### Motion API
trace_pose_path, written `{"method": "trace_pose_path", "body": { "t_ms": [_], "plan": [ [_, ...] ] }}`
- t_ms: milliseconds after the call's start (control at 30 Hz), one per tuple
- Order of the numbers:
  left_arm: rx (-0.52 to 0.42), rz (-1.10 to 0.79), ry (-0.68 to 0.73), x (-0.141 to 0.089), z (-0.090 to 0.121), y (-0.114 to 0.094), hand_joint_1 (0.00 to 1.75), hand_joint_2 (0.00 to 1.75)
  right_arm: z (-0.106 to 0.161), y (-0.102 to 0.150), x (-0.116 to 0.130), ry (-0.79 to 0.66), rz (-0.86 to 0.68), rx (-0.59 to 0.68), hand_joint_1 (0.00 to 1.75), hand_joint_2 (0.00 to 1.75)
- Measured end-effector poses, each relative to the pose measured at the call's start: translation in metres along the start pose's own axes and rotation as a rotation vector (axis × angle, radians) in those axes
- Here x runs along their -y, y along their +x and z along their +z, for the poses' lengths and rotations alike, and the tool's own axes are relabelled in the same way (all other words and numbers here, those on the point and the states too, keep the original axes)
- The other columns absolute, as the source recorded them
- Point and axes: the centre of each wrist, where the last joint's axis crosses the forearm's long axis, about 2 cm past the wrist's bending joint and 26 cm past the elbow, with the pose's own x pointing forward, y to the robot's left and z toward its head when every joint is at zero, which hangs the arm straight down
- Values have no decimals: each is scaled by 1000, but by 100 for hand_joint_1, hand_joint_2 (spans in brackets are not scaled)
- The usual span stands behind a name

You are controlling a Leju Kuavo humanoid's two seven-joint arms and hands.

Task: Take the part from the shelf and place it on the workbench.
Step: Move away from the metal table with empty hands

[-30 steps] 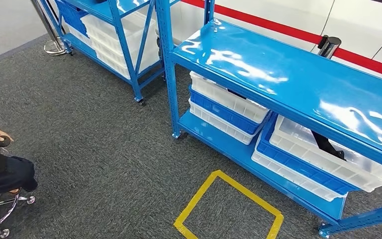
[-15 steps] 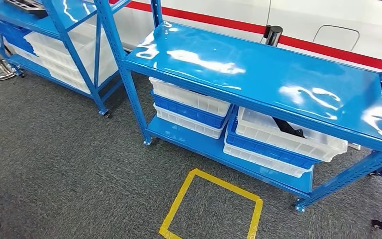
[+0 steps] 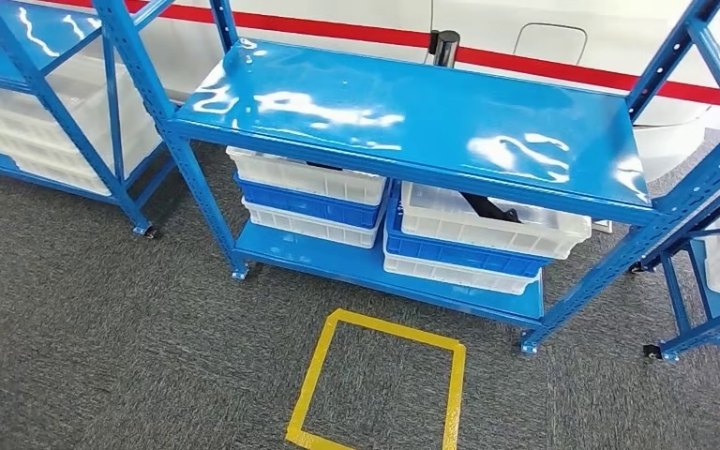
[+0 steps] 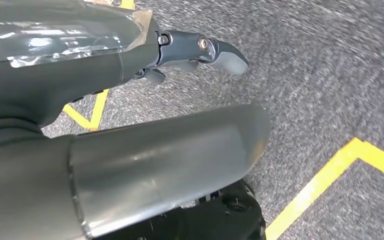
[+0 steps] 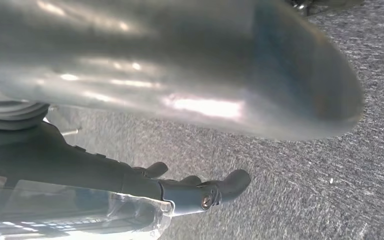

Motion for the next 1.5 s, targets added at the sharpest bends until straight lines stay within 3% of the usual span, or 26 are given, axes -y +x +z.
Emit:
{"method": "trace_pose_path", "body": {
  "t_ms": [1500],
  "plan": [
    [3,-8,-5,-3,0,2,0,0,-3,-2,5,-38,29,1,0,0]
  ]
}}
